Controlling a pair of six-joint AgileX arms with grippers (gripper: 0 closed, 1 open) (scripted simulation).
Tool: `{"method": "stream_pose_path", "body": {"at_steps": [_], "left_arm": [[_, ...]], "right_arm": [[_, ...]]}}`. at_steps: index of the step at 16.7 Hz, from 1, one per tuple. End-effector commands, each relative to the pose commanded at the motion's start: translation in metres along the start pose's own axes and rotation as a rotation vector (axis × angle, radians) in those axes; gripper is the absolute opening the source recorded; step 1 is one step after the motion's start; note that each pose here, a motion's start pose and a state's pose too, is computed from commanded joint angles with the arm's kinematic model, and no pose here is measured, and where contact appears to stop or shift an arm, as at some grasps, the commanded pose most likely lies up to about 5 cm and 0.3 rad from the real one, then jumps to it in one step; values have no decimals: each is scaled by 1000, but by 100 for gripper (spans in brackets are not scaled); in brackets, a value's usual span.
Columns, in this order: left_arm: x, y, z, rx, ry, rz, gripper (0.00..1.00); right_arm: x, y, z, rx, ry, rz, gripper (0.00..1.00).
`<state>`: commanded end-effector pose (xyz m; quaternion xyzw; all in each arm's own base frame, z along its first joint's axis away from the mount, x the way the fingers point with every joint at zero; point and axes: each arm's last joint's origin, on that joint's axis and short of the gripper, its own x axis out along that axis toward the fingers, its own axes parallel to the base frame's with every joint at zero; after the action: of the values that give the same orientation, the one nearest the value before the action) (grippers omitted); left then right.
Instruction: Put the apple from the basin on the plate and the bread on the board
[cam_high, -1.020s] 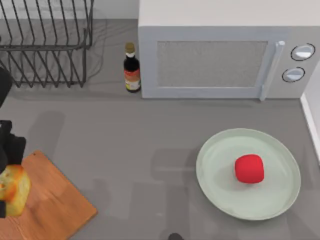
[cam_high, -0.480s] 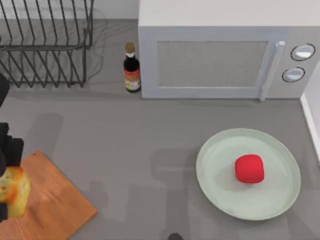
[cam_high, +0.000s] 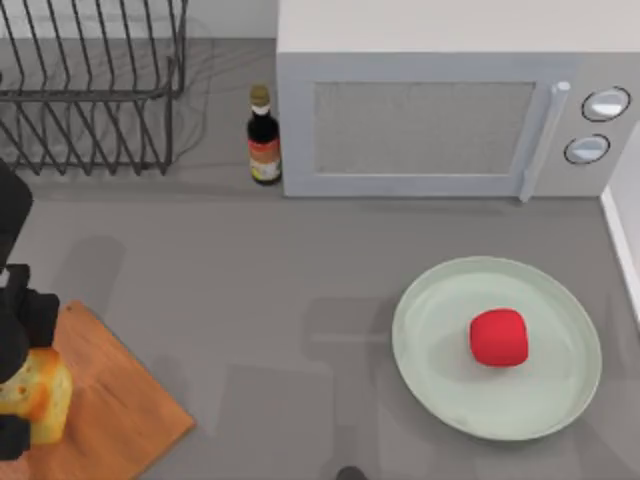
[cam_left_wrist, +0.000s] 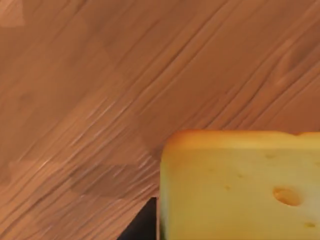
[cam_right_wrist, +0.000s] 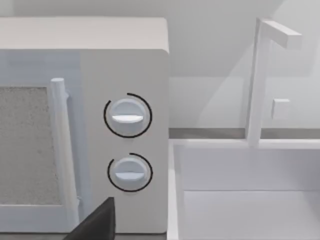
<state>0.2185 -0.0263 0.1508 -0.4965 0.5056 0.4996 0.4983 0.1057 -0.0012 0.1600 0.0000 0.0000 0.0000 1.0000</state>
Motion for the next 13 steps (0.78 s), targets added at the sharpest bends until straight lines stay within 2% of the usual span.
{"method": "stream_pose_path", "body": {"at_steps": [6, 13], "left_arm": [[9, 2, 0, -4, 0, 9, 0], [9, 2, 0, -4, 0, 9, 53]], "right_arm": [[0, 0, 0, 0, 0, 0, 100], [0, 0, 0, 0, 0, 0, 100]]}}
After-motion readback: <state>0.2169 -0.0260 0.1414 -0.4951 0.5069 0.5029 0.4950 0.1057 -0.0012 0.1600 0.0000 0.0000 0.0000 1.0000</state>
